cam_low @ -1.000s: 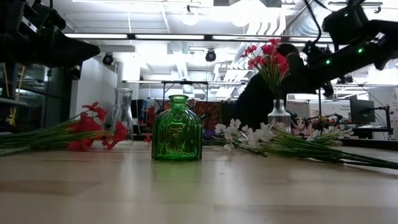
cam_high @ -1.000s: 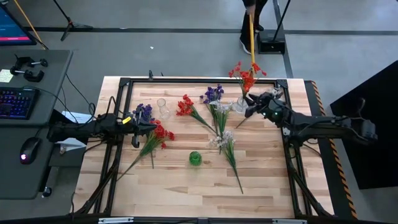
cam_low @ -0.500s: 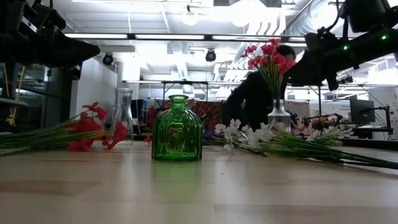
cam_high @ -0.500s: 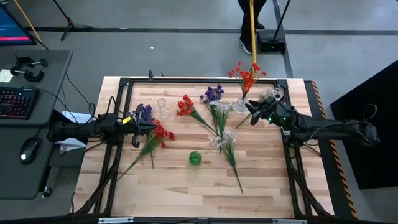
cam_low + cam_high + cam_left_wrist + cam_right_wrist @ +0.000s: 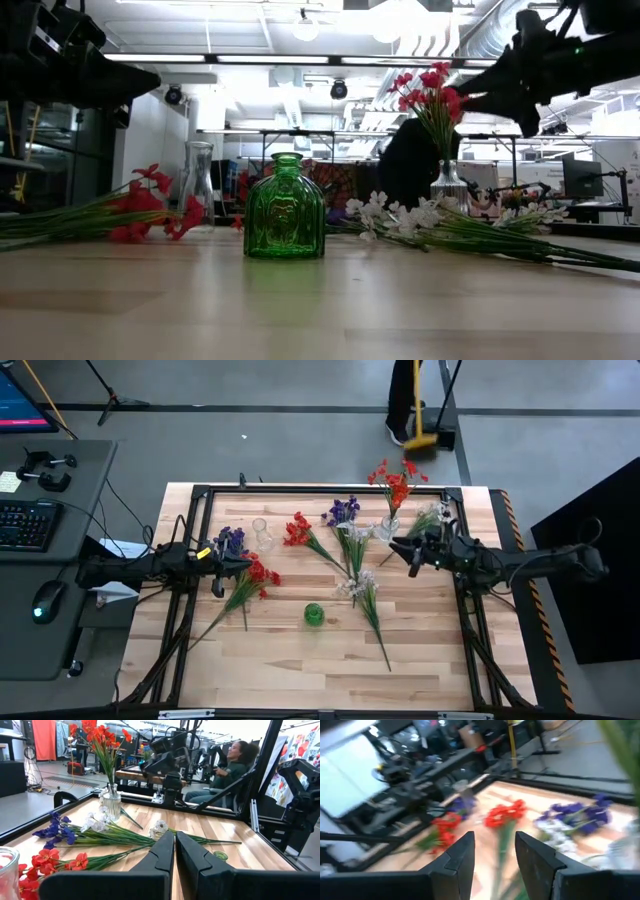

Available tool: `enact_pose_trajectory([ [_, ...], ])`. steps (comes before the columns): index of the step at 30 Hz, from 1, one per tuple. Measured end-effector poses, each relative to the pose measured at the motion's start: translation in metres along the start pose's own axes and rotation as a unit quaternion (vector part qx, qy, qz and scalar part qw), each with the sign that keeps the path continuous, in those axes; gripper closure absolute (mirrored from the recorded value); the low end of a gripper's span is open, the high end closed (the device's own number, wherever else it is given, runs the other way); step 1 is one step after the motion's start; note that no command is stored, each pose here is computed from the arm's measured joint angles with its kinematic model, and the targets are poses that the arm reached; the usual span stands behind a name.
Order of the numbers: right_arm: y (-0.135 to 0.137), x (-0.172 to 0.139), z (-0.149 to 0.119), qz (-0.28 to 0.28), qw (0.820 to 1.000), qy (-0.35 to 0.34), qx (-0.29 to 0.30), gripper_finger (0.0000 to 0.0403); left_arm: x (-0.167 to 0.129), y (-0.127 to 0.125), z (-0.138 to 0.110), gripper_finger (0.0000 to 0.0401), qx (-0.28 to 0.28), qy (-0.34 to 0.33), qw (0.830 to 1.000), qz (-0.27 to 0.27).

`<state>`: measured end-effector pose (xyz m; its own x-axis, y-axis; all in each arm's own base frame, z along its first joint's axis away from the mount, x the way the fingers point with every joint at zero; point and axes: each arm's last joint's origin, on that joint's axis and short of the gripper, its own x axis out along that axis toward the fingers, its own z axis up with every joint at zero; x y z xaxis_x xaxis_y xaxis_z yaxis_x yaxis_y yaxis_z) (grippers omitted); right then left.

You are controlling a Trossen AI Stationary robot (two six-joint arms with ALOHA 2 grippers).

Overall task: Sort flowers into vase by color
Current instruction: Put the right orange flowers into the top right transparent flower vase

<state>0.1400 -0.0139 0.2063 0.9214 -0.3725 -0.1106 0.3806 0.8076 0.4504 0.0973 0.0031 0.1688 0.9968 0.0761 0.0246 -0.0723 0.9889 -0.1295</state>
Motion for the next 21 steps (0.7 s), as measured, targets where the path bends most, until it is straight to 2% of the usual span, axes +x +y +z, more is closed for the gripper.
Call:
enact_pose_trajectory([
  [6, 0.019, 0.002, 0.003, 0.060, 0.998, -0.014, 0.028, 0.0272, 0.000, 0.000, 0.000, 0.0396, 0.000, 0.000, 1.000, 0.000],
  [11, 0.048, 0.021, 0.019, 0.060, 0.998, 0.023, -0.021, 0.0272, 0.000, 0.000, 0.000, 0.0396, 0.000, 0.000, 1.000, 0.000],
  [17, 0.078, 0.068, 0.025, 0.004, 0.987, 0.117, -0.110, 0.0272, 0.000, 0.000, 0.000, 0.0396, 0.000, 0.000, 1.000, 0.000],
  [21, 0.083, 0.106, 0.016, -0.055, 0.975, 0.186, -0.113, 0.0272, 0.000, 0.000, 0.000, 0.0396, 0.000, 0.000, 1.000, 0.000],
])
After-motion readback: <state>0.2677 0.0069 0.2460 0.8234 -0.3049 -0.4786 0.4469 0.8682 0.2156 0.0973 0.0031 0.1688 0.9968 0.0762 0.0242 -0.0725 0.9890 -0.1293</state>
